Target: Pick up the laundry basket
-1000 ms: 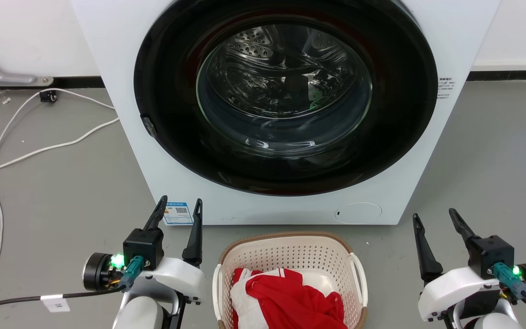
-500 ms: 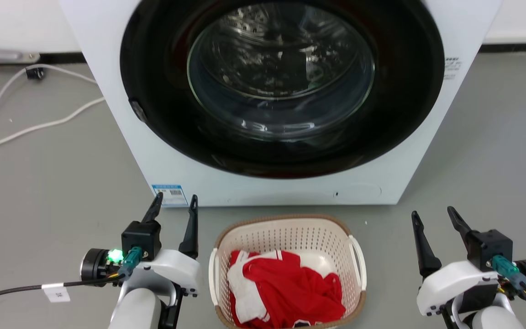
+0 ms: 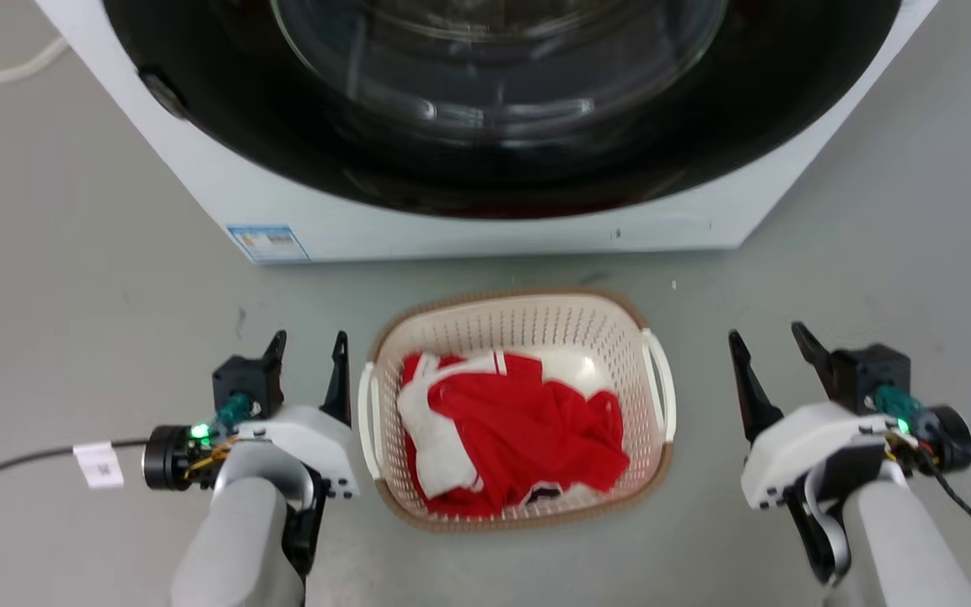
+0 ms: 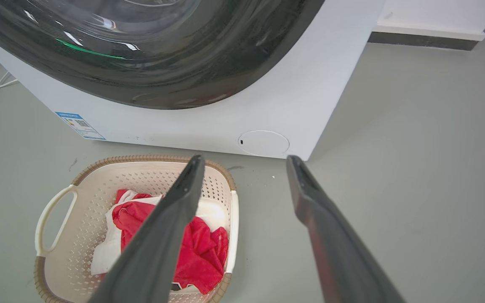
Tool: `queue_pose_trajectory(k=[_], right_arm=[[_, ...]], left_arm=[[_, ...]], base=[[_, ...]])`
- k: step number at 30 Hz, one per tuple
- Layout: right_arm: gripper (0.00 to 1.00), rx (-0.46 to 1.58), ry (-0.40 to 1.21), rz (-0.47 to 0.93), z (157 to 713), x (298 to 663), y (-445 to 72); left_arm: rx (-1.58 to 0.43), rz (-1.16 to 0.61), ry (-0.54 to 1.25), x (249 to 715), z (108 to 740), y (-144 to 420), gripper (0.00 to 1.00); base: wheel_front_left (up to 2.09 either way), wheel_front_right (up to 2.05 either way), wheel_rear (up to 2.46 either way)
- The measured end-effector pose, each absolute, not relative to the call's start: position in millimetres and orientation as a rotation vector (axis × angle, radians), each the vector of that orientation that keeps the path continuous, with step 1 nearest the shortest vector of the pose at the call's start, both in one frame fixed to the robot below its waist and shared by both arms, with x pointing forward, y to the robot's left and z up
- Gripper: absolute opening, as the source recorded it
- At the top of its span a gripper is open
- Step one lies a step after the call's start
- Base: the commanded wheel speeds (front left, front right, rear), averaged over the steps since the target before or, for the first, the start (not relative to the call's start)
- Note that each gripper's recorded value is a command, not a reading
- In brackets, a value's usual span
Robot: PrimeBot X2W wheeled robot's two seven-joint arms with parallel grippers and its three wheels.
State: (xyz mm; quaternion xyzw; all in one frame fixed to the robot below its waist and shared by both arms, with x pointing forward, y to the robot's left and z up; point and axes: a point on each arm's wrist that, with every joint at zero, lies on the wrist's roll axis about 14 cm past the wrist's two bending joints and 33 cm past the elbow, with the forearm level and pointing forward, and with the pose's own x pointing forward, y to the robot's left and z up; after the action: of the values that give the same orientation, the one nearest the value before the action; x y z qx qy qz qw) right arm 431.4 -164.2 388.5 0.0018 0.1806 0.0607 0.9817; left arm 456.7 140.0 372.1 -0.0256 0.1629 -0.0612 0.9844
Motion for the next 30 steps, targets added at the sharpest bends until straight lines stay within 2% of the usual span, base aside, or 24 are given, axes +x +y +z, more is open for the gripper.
queue_pose_trajectory(k=[10, 18, 30], right_arm=[[1.00, 0.054, 0.587, 0.132, 303.8, 446.7, -158.5], [1.00, 0.084, 0.764, 0.142, 242.7, 437.2, -153.8], [1.00, 0.112, 0.918, 0.181, 188.6, 447.0, -139.8]], left_arm=[[-0.080, -0.135, 0.599, 467.1, 279.1, 135.6, 1.00], [-0.085, -0.137, 0.797, 456.6, 216.2, 134.1, 1.00], [-0.091, -0.116, 0.920, 467.9, 165.2, 138.7, 1.00]], base=[[0.00, 0.00, 0.00], [0.00, 0.00, 0.00], [0.00, 0.00, 0.00]])
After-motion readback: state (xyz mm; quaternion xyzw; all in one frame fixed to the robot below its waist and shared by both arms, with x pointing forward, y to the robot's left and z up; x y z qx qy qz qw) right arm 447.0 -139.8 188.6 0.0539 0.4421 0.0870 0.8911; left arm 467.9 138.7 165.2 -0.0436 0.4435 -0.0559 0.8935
